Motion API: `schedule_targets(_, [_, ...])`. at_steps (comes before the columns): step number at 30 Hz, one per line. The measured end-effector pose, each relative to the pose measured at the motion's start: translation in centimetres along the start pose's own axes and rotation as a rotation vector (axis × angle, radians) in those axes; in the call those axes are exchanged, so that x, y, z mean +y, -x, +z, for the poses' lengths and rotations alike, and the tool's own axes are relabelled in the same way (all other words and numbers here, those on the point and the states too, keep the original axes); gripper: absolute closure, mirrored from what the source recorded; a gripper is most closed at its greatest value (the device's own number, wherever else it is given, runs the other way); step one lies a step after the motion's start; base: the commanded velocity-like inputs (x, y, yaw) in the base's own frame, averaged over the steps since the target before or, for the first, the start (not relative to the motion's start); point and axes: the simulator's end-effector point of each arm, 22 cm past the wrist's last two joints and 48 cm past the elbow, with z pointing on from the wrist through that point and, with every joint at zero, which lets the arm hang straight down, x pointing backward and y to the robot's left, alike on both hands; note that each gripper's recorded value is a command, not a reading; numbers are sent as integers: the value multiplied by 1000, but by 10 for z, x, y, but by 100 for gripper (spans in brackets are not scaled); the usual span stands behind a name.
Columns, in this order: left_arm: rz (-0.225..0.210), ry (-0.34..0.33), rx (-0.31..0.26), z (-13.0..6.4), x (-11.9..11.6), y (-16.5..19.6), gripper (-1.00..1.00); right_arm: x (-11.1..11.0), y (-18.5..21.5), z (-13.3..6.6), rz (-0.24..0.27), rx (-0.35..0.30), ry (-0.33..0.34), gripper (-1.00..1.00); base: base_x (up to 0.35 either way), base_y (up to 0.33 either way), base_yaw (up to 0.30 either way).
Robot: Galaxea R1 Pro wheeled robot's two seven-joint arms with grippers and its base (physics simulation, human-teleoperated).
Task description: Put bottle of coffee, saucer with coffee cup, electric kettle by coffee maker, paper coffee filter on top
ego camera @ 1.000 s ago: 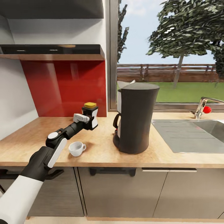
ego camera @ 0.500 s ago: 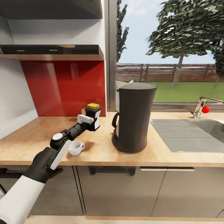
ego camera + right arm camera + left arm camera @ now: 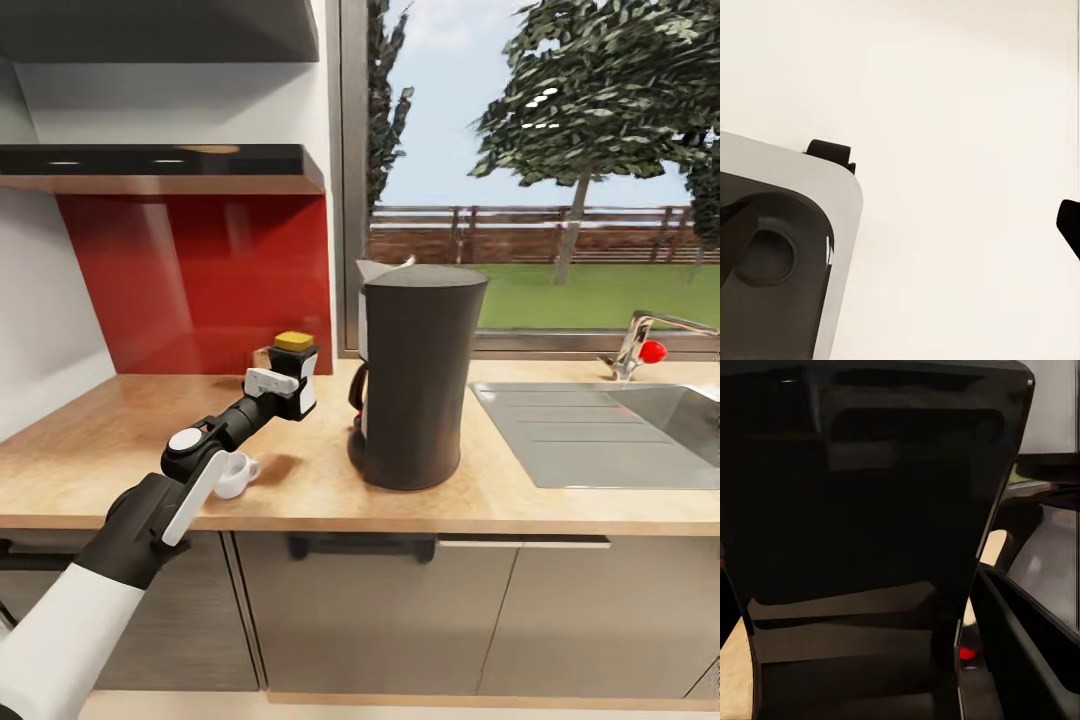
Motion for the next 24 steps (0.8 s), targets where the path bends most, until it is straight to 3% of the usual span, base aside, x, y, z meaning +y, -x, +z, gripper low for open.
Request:
schedule_targets(10, [-1, 6, 4, 0, 2, -2, 100, 0, 0, 0, 0, 0, 0, -100, 14, -184, 0])
schedule_targets(24, [-4, 9, 12, 1, 4, -8, 100, 1, -2, 0, -1, 5, 2, -100, 2, -12, 0])
